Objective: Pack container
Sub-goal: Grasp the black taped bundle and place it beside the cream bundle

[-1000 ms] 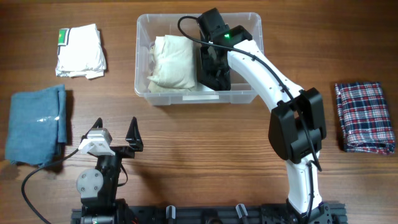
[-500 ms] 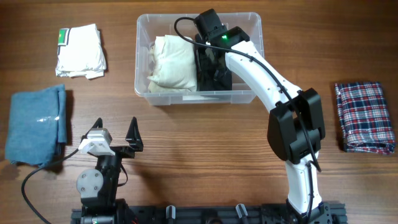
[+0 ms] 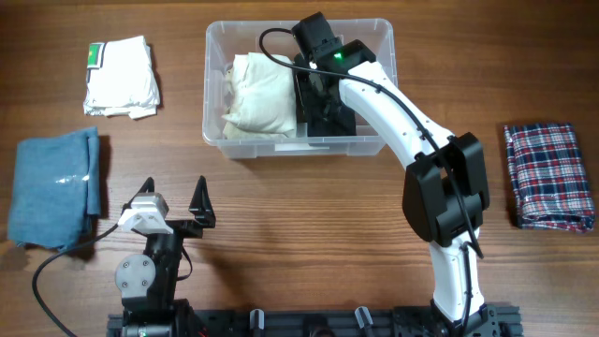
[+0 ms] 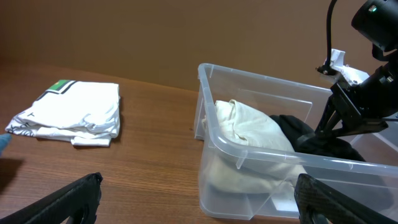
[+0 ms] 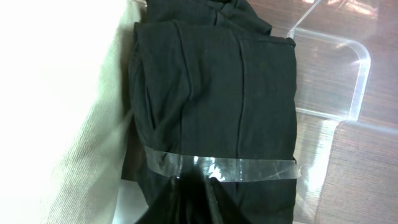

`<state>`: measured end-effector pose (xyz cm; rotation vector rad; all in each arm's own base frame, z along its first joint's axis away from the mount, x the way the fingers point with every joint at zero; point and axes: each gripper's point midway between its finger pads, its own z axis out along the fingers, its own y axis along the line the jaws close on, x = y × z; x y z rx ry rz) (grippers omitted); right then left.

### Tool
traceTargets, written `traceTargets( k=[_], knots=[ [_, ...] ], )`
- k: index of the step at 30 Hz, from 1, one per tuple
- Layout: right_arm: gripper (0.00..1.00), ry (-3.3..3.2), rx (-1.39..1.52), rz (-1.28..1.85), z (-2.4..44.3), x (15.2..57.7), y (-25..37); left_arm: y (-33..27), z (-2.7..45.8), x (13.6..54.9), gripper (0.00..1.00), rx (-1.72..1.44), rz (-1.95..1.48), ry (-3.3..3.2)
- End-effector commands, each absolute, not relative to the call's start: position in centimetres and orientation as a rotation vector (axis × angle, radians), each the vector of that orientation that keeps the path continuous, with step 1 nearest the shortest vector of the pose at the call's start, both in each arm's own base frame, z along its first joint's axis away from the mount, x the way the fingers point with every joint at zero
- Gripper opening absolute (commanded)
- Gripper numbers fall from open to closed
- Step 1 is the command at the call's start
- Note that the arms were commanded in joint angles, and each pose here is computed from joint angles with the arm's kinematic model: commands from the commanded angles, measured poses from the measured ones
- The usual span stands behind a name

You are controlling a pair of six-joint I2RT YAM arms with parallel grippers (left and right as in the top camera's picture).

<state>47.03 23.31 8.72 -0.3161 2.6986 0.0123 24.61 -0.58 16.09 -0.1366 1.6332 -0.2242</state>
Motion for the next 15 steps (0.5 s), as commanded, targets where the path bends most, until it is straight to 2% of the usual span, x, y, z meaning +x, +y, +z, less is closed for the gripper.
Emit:
traceTargets(
  k=[1,8,15],
  knots=[
    [0.11,2.682,-0.32,0.023,9.0,47.7,23.4,-0.4,15.9,24.6,1.0,-0.129,-0.202,1.635],
    [0.13,2.632,-0.491,0.34,10.2,47.3,27.8,-0.4,15.9,24.6,1.0,-0.129,-0.201,1.635],
    [0.14,2.532,-0.294,-0.018,15.1,50.2,20.1,-0.4,15.9,24.6,1.0,-0.129,-0.201,1.635]
  ],
)
